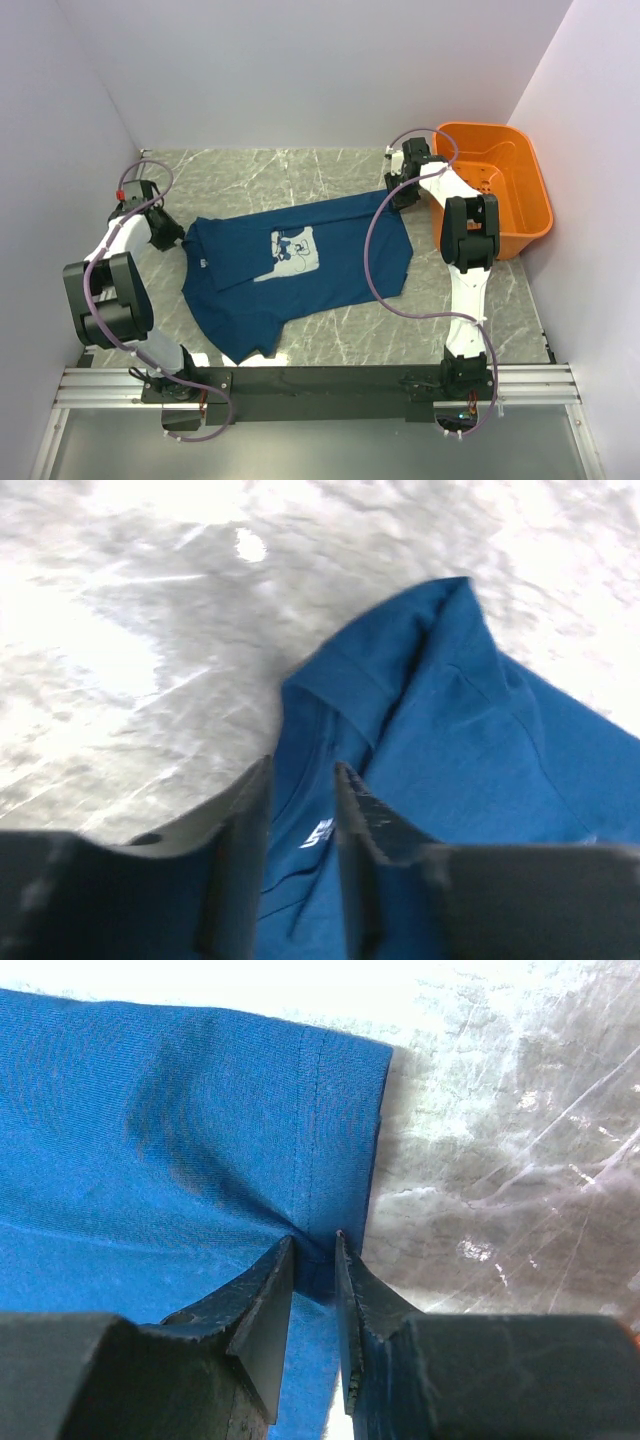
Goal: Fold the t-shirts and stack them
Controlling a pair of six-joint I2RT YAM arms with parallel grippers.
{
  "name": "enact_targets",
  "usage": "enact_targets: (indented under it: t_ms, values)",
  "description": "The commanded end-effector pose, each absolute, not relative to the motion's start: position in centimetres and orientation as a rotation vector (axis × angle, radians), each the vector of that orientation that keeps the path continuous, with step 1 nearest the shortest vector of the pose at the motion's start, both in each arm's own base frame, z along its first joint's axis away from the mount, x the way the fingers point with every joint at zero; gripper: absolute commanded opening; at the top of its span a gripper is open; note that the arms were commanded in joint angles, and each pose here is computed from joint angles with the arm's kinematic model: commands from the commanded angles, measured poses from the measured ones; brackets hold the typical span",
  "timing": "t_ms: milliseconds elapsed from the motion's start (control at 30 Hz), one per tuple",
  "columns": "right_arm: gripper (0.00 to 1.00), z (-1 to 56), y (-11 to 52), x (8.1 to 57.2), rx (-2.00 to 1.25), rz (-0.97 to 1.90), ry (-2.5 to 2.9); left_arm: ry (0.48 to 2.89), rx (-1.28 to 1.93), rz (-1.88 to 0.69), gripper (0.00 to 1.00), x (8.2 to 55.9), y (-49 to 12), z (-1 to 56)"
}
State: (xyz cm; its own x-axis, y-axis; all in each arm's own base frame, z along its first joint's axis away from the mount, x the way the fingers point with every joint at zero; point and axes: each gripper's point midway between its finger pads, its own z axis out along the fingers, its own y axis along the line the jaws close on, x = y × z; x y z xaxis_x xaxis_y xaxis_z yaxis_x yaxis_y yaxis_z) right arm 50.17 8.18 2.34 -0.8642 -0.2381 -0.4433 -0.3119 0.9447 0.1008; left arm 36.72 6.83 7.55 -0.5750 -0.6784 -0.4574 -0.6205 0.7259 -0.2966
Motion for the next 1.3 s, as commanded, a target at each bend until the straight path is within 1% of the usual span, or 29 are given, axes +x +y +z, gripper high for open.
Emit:
enact_targets:
  t_ms: [0,33,100,267,333,467,600,733,867,900,1067,1267]
  values:
    - [0.31,4.0,7.7,50.5,-0.384,0.218,2.633,2.366,-0.989,-0.03,0.38,35.9,8.2,8.1]
    - [0.31,4.1,7.7,50.5,-0.387,0.221,2.632,2.363,-0.993,-0.013,0.44,35.9,8.5,8.1]
    - [0.31,4.1,7.7,50.5,-0.389,0.221,2.632,2.354,-0.986,-0.012,0.47,36.1,8.6,8.3]
    - [0.31,4.3,7.9,50.5,-0.396,0.234,2.629,2.373,-0.955,-0.136,0.46,37.6,7.3,7.7]
    - [0.31,4.5,8.0,50.4,-0.405,0.237,2.627,2.364,-0.936,-0.182,0.44,38.3,6.8,7.9]
    - [0.31,5.0,8.5,50.0,-0.456,0.287,2.61,2.336,-0.83,-0.36,0.44,39.3,4.6,9.6]
    - [0.32,6.6,9.1,49.6,-0.546,0.334,2.555,2.284,-0.74,-0.454,0.46,39.7,3.3,11.7]
    - [0.33,8.2,9.8,49.4,-0.614,0.383,2.493,2.253,-0.732,-0.502,0.44,40.6,3.0,12.6]
    - [0.34,9.5,10.2,50.0,-0.631,0.407,2.459,2.269,-0.841,-0.469,0.41,42.2,4.0,10.8]
    - [0.34,9.0,10.3,50.0,-0.63,0.417,2.472,2.277,-0.858,-0.46,0.4,42.5,4.2,10.3]
    - [0.34,8.2,10.5,50.0,-0.607,0.439,2.503,2.302,-0.915,-0.465,0.39,44.4,4.7,8.0]
    - [0.34,6.7,10.3,49.8,-0.599,0.424,2.535,2.315,-0.932,-0.49,0.39,46.0,4.7,6.9]
